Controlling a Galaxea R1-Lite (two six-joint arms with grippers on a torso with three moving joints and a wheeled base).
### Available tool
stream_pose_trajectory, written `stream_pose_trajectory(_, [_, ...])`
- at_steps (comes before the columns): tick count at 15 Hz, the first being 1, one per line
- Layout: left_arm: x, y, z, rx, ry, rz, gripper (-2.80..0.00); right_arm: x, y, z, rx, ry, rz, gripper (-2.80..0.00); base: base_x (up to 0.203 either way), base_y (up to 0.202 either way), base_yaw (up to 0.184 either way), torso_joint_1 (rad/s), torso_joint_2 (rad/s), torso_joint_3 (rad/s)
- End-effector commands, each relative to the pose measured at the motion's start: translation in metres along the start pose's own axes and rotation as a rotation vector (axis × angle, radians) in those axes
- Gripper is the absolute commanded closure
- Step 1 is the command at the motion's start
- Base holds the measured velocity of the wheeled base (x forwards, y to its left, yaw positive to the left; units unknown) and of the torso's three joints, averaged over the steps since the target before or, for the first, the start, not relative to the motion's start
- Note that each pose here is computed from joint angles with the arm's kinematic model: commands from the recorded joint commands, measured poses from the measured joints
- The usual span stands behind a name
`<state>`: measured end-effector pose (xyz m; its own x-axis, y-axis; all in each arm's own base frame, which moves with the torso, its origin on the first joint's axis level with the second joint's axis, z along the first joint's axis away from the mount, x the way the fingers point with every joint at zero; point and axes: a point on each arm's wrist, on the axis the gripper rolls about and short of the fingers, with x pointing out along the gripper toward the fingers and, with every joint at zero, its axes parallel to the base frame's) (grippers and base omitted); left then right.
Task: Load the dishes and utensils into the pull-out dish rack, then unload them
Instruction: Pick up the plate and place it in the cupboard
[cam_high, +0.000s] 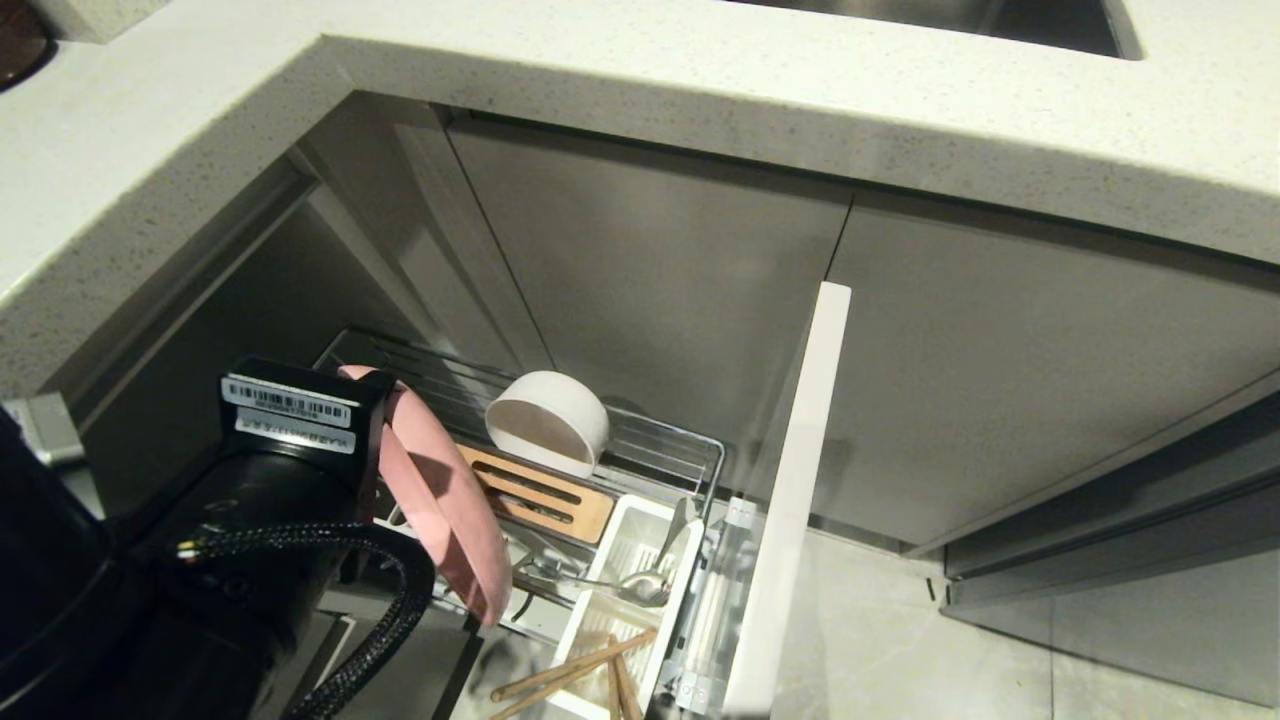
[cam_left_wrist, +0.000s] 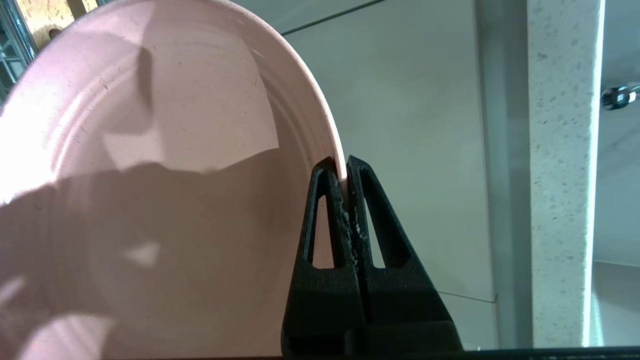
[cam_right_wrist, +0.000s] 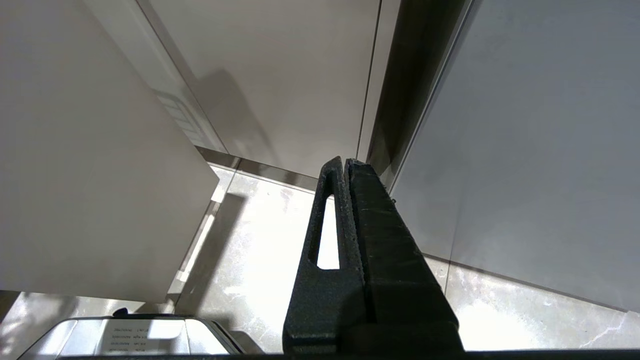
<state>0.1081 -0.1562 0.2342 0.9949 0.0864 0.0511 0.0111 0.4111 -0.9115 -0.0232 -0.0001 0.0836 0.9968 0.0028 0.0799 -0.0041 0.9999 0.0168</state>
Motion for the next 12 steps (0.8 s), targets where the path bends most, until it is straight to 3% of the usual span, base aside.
stream_pose_trajectory(1, [-0.002,0.005,0.001,-0.009,-0.005,0.002,0.00,0.002,0.000,-0.007,0.000,0.026,0.000,0.00,0.000,0.000,0.000,0.000,0.00,0.000])
stream_pose_trajectory(12, [-0.005,-0.004,0.014,-0.060,-0.034,-0.053,0.00,0.002,0.000,-0.007,0.000,0.026,0.000,0.00,0.000,0.000,0.000,0.000,0.00,0.000])
